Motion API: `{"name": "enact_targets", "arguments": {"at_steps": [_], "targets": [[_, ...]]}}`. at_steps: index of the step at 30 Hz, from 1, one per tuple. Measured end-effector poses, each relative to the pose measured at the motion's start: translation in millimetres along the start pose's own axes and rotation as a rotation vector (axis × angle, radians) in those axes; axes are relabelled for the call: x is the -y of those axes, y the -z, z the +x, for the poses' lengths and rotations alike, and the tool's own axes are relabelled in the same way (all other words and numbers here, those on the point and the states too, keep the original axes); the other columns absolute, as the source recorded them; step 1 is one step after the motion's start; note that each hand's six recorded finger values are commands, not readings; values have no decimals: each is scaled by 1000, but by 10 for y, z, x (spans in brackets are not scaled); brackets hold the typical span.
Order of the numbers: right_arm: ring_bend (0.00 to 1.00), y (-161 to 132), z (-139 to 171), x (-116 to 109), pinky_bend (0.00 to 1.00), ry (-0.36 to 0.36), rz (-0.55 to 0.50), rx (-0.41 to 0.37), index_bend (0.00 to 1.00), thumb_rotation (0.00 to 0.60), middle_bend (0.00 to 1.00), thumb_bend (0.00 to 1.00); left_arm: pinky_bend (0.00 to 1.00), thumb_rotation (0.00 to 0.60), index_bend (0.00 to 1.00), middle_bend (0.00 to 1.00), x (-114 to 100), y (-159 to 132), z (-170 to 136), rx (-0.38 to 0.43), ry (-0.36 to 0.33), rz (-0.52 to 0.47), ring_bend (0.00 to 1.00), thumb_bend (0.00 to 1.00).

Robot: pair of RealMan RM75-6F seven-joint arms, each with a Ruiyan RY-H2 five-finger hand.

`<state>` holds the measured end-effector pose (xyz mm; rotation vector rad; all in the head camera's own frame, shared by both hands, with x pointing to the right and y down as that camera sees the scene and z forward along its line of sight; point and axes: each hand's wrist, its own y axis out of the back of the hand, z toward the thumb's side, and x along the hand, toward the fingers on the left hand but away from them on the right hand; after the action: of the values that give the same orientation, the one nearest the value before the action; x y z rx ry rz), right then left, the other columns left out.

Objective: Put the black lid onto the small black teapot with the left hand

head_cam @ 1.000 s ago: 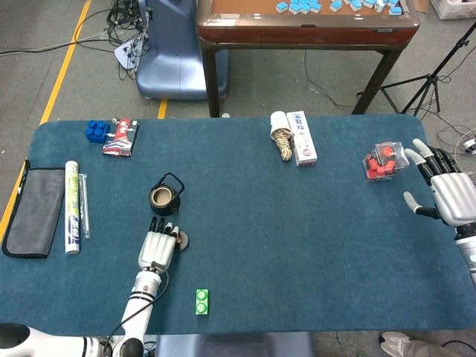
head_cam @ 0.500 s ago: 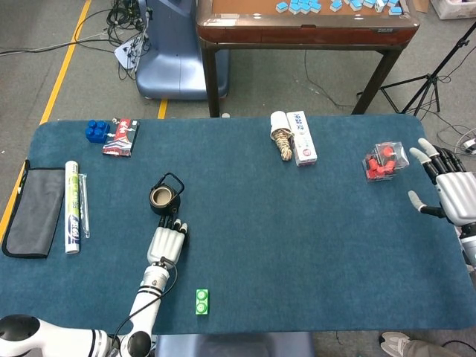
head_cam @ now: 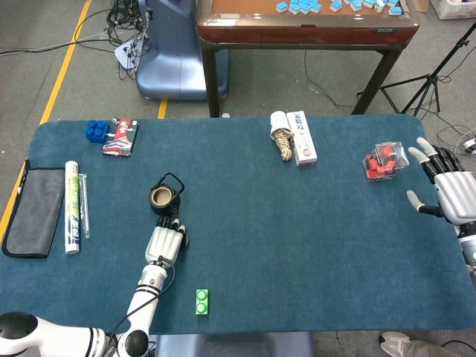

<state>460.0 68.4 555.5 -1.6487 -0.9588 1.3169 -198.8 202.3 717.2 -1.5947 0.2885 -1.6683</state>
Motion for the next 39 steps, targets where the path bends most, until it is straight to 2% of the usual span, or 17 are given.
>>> {"name": "enact_targets", "arguments": {"at_steps": [24,35,39], "targets": [[0,-17,-7,23,0,-4,2,2,0,600,0,387,0,600,304,151,14,11,-65,15,-23,-18,0,369],[0,-76,-35,65,0,-12,-2,-10,0,600,0,386,0,600,304,153,-25,175,-175,-12,-28,-51,0,369],[0,-64,-56,70,0,-13,-5,-8,0,600,0,387,0,600,305,153,-79,302,-245,-46,-38,-57,0,369]]}}
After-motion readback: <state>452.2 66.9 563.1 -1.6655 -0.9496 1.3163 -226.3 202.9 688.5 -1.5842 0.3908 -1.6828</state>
